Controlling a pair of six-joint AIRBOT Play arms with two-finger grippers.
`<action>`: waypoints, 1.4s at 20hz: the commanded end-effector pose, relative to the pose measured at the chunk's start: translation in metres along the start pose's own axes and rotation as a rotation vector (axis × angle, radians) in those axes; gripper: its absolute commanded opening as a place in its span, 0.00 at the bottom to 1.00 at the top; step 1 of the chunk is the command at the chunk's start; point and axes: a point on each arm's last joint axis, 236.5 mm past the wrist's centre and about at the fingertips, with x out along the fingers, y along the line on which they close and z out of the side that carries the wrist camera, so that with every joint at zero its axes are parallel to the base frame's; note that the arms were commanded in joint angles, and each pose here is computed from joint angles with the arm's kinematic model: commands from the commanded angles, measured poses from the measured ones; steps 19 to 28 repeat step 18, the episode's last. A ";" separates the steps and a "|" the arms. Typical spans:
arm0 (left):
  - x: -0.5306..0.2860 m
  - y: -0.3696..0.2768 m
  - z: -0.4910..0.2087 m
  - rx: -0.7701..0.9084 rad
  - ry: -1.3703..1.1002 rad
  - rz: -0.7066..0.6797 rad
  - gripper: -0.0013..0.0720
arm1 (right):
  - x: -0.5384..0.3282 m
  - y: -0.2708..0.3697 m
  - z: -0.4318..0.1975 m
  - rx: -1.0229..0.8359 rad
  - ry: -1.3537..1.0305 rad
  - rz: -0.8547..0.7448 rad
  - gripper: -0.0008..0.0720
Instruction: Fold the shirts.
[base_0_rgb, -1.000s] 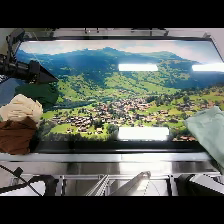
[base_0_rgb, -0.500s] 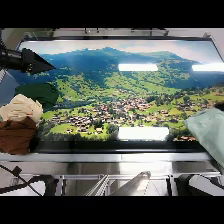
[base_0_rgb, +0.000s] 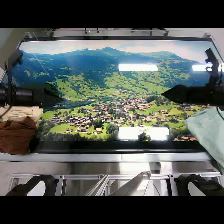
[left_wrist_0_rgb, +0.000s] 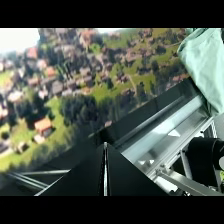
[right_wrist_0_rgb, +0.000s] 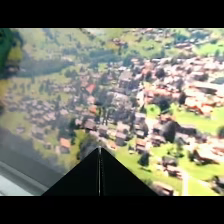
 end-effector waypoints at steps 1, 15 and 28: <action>0.009 0.010 -0.043 -0.073 0.005 0.002 0.04 | 0.017 0.001 -0.019 -0.054 0.012 -0.042 0.04; -0.025 0.012 -0.031 -0.043 -0.179 0.094 0.04 | 0.019 0.015 -0.030 0.004 0.058 0.022 0.04; -0.025 0.012 -0.031 -0.043 -0.180 0.095 0.04 | 0.019 0.015 -0.030 0.004 0.058 0.022 0.04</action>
